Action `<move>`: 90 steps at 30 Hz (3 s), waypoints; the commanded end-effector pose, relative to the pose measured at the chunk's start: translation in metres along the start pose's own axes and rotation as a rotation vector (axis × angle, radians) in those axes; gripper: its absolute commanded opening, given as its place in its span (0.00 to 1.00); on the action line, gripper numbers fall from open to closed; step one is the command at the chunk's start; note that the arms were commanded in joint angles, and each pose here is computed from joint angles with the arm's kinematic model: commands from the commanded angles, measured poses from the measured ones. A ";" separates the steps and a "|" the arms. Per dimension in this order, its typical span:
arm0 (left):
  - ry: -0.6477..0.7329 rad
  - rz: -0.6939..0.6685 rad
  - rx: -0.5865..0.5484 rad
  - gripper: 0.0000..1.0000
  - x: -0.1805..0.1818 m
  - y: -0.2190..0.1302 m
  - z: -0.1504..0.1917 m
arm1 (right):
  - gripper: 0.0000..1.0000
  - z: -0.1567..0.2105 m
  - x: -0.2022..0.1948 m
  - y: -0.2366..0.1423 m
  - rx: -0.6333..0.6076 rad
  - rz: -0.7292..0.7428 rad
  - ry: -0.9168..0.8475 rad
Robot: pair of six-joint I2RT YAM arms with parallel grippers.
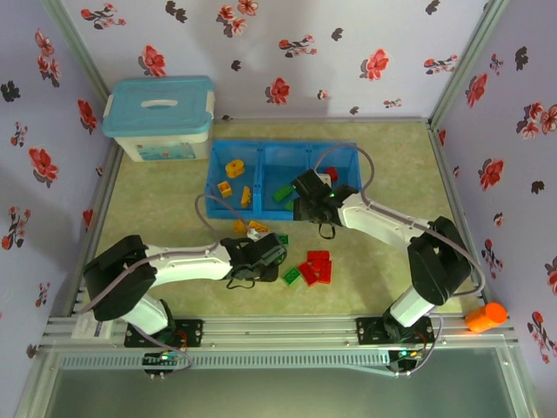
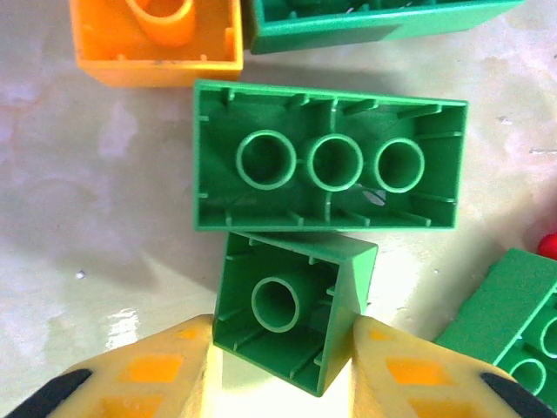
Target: Sort the legos into containers by color
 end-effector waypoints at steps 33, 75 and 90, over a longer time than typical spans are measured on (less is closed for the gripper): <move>0.040 0.062 -0.204 0.29 -0.057 -0.055 -0.192 | 0.73 0.076 -0.048 -0.056 -0.081 0.001 0.107; -0.047 0.088 -0.327 0.77 0.013 -0.122 -0.167 | 0.85 0.114 0.006 0.015 0.171 -0.025 0.050; -0.069 0.056 -0.318 0.76 0.035 -0.111 -0.153 | 0.46 0.108 0.010 0.013 0.163 -0.010 0.037</move>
Point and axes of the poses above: each hand's point on the last joint's axis, 136 mm out from that joint toward the fingers, its own y axis out along the fingers, its own x axis along the line the jaws close on, z = x × y, the point moved 3 cm from there along -y, back along the fingers, and after that the axes turned 12 degrees about -y, right-handed, at the moved point
